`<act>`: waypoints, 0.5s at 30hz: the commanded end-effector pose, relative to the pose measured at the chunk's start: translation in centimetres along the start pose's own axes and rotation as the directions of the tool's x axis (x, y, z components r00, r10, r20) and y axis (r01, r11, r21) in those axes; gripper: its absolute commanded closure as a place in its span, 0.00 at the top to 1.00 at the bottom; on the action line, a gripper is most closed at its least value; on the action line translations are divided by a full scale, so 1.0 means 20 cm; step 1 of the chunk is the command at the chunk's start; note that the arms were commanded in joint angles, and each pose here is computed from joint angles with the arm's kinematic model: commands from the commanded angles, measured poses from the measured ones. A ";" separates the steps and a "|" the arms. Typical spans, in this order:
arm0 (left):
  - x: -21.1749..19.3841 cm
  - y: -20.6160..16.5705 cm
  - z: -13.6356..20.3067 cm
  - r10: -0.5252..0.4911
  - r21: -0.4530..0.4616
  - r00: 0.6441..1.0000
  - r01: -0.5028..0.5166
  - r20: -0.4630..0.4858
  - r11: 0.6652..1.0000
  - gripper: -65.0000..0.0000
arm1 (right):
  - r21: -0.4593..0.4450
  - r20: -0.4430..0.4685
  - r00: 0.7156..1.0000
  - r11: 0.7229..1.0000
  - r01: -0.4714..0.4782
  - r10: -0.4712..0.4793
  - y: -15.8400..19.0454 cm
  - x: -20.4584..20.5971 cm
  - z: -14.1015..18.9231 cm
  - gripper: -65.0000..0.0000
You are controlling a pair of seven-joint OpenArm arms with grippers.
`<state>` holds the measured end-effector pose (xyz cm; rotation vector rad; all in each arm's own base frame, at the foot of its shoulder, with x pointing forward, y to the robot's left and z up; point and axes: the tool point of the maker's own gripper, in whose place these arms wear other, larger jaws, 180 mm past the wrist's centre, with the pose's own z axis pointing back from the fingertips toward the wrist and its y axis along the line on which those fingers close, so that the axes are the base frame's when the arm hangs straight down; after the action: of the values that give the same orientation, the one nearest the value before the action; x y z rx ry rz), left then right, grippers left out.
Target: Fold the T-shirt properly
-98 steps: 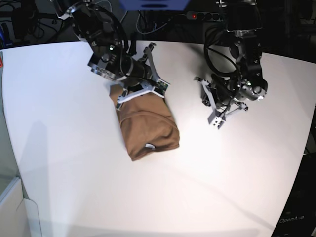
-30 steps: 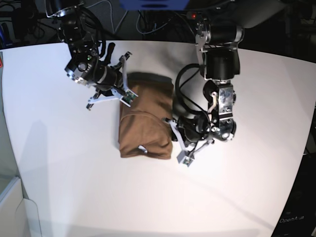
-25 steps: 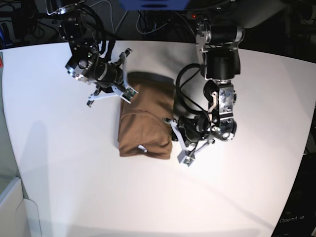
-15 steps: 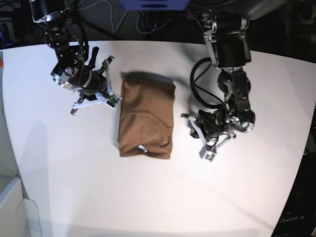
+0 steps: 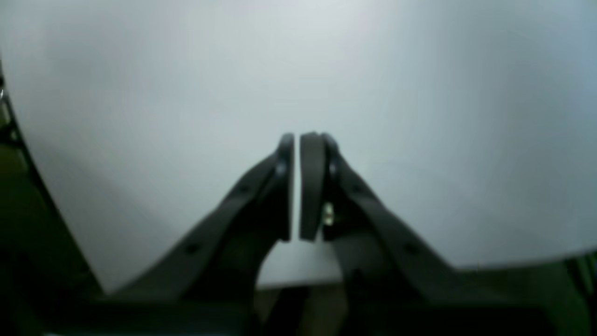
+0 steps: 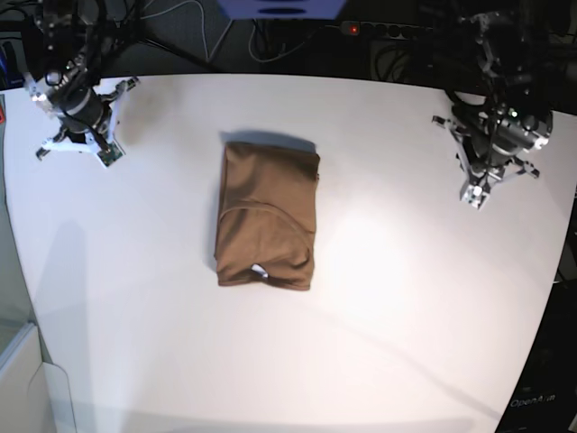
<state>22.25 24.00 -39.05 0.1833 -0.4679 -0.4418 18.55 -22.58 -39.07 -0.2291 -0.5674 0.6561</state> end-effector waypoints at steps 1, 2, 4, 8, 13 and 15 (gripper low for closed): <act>0.02 0.03 0.05 -0.006 0.027 1.000 0.005 0.030 1.000 0.04 | 0.000 0.017 1.000 1.000 0.019 -0.019 0.01 -0.02 0.03 0.00; -0.01 0.04 0.07 -0.004 0.036 1.000 0.003 0.023 0.999 0.04 | 0.001 0.020 0.999 0.999 0.037 -0.037 0.02 -0.05 0.05 0.00; -0.06 0.04 0.09 0.006 0.049 1.000 -0.006 -0.002 0.999 0.04 | 0.016 0.021 0.997 0.998 0.068 -0.069 0.08 -0.09 0.07 0.00; -0.22 0.06 0.12 0.044 0.066 0.997 -0.040 -0.060 0.997 0.04 | 0.059 0.033 0.993 0.992 0.114 -0.116 0.20 -0.19 0.13 0.00; -0.34 0.06 0.14 0.063 0.069 0.995 -0.058 -0.082 0.996 0.04 | 0.083 0.077 0.977 0.978 0.191 -0.198 0.31 -0.26 0.23 0.00; -0.39 0.02 0.16 0.058 0.057 0.994 -0.053 -0.088 0.997 0.04 | 0.068 0.077 0.969 0.971 0.229 -0.234 0.32 -0.30 0.27 0.00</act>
<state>14.79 27.30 -39.77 0.2217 -0.3960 -0.3626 8.03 -20.96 -40.25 -0.0659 -0.6273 0.4479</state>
